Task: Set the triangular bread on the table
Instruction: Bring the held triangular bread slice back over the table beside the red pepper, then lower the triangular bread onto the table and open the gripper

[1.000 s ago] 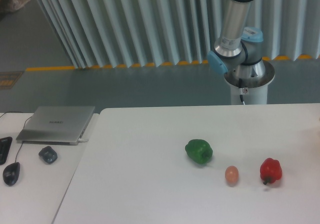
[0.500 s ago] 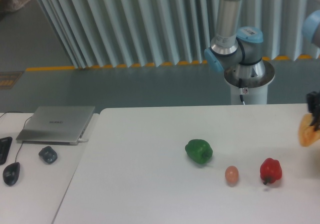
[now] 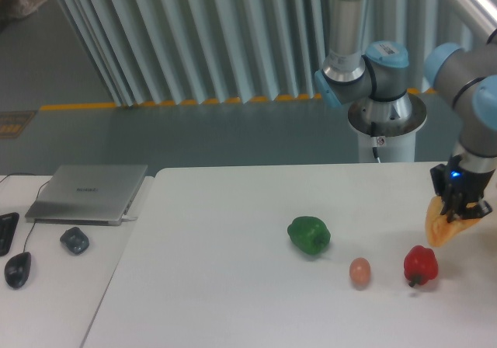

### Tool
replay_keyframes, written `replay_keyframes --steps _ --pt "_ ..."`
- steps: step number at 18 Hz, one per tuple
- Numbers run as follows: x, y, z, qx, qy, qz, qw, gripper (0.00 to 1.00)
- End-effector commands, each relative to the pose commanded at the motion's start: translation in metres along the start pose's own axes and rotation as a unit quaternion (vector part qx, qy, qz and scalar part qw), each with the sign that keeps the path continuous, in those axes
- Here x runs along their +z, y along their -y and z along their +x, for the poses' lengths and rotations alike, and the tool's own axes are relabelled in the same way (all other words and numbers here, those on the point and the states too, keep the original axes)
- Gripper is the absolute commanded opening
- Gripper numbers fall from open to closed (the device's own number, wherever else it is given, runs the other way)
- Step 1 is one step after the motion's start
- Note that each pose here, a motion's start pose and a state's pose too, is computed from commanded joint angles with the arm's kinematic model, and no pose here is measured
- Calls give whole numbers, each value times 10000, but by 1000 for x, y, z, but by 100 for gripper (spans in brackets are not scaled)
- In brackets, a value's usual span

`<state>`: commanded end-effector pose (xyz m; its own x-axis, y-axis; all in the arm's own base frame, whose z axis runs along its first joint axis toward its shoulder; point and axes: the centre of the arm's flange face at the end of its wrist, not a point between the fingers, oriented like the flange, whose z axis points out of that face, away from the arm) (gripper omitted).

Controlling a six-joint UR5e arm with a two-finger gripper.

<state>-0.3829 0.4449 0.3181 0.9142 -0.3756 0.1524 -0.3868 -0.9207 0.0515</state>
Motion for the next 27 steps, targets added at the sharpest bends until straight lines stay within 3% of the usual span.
replay_keyframes --steps 5,8,9,10,18,21,27 --pt "9 -1 3 47 -97 -23 9999 20" --pt "6 2 1 100 -57 -25 9999 47" --pt "7 3 0 100 -65 -27 9999 66" --pt "8 3 -2 108 -67 -20 9999 100" --pt "-7 4 -6 53 66 20 10000 100" --pt "-26 9 -13 60 701 190 9973 100" --pt "-52 19 -14 195 991 267 9945 100"
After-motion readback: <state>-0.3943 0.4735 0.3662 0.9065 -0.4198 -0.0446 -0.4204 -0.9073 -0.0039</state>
